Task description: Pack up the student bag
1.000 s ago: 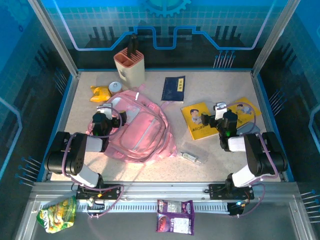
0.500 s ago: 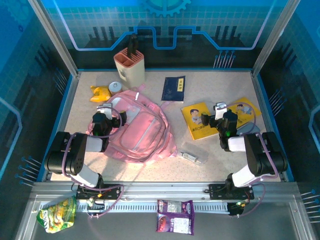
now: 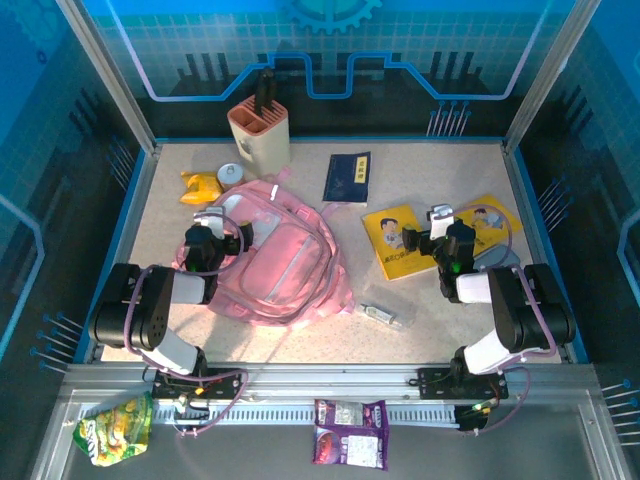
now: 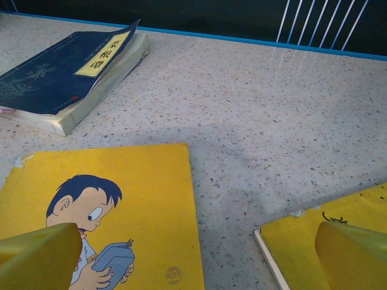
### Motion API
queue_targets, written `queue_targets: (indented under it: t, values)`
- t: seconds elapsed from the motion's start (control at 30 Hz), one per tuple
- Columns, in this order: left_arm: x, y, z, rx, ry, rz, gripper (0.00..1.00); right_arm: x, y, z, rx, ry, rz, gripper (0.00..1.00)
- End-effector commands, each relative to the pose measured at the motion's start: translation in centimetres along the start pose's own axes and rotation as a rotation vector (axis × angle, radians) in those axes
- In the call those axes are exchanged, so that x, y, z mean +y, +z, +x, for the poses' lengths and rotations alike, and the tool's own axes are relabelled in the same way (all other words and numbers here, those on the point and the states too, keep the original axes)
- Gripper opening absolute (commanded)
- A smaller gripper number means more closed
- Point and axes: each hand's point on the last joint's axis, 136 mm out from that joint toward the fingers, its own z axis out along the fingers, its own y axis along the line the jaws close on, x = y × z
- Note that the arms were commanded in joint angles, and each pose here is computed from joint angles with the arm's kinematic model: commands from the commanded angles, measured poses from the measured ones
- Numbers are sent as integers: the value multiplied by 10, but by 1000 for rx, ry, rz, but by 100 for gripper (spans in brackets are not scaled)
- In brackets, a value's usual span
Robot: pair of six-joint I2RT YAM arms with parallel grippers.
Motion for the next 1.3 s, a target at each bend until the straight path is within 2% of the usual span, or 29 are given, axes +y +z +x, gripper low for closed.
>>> queue_targets:
  t: [0.0, 0.23, 0.47, 0.6, 0.73, 0.87, 0.97, 1.07, 1.27]
  values:
    - [-1, 2, -9, -21, 24, 16, 99, -2, 2, -10, -30, -3, -5, 100]
    - [0, 0, -11, -26, 22, 8, 99, -1, -3, -15, -45, -7, 0, 100]
    - [3, -18, -31, -67, 11, -18, 99, -1, -24, -41, -60, -13, 3, 100]
    - [1, -33, -52, -78, -6, -14, 99, -18, -38, -54, -13, 123, 84, 100]
    - [1, -52, -73, -88, -130, -21, 99, -48, -52, -59, -33, 368, 233, 100]
    - [-2, -70, -93, -92, -301, -13, 99, -43, -69, -65, -63, 421, 135, 100]
    - [3, -83, -97, -91, -401, -39, 99, -66, -84, -52, -105, 615, 232, 100]
    - [5, -94, -96, -100, -500, -45, 99, -65, -86, -43, 3, 678, 216, 100]
    - [-14, -120, -82, 69, -660, 14, 99, -12, -77, -37, 178, 711, 29, 100]
